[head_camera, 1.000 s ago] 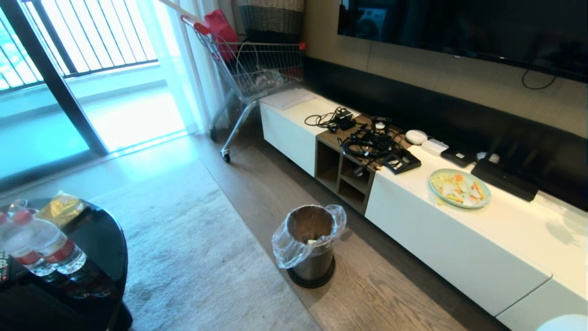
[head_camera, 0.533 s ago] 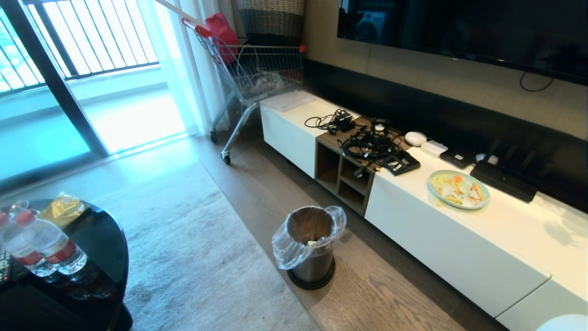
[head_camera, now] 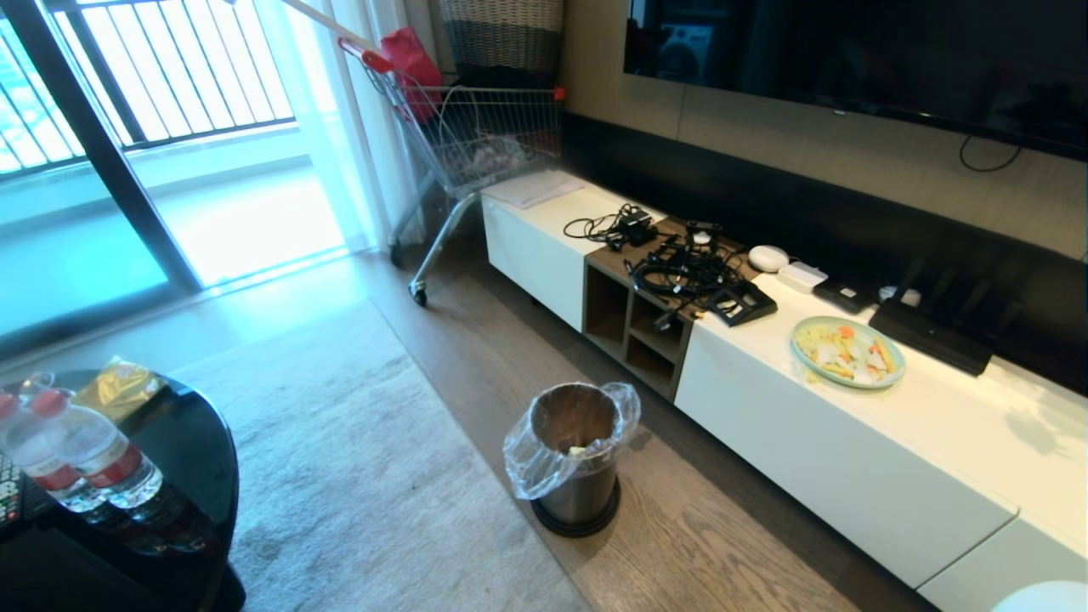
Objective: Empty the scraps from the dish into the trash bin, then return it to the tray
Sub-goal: Put the bowl back to the table
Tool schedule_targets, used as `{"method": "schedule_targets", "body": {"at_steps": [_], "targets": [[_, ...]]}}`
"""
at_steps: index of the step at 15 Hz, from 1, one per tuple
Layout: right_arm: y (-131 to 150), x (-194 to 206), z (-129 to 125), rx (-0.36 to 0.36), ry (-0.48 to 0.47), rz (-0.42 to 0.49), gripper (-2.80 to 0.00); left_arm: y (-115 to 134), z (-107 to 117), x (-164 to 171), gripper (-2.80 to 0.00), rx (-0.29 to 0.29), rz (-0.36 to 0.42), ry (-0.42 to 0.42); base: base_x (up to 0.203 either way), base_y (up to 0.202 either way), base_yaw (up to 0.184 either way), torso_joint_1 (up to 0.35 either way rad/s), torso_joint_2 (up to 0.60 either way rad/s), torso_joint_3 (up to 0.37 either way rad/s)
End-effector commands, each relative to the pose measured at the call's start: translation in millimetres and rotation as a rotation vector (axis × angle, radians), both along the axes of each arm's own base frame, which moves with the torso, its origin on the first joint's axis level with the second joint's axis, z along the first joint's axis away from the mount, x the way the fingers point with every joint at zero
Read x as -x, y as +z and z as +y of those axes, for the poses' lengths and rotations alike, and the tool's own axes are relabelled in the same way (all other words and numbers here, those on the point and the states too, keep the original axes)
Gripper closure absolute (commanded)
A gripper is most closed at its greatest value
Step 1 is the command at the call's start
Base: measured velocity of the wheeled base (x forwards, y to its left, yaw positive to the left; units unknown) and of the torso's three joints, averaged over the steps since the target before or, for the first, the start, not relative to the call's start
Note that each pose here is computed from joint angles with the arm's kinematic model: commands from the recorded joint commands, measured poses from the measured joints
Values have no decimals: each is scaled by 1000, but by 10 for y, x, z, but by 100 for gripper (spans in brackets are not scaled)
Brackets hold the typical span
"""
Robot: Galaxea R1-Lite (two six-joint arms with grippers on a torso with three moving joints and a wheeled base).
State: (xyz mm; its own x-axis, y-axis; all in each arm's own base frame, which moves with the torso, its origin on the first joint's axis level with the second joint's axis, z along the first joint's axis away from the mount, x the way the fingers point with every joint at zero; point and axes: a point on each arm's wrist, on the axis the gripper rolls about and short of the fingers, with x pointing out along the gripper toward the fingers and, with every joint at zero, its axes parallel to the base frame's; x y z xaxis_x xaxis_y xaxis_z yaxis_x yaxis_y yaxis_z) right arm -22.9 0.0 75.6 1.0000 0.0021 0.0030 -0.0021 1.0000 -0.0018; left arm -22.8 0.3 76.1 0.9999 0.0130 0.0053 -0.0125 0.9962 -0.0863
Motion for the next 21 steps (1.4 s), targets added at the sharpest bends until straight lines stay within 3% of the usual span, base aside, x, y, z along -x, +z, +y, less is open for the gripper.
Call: {"method": "schedule_targets", "body": {"at_steps": [1, 4, 16, 21], "targets": [[1, -1, 0, 1, 1, 1, 0, 0, 0, 0, 0, 1, -1, 1, 0, 0, 0, 0, 0, 0], [0, -1, 0, 0, 1, 1, 0, 0, 0, 0, 0, 1, -1, 1, -49, 0, 0, 3, 1, -2], [2, -1, 0, 1, 1, 0, 0, 0, 0, 0, 0, 1, -1, 1, -182, 0, -2, -1, 3, 3], [2, -1, 0, 0, 1, 0, 0, 0, 0, 0, 0, 0, -1, 1, -19, 0, 0, 0, 0, 1]]}}
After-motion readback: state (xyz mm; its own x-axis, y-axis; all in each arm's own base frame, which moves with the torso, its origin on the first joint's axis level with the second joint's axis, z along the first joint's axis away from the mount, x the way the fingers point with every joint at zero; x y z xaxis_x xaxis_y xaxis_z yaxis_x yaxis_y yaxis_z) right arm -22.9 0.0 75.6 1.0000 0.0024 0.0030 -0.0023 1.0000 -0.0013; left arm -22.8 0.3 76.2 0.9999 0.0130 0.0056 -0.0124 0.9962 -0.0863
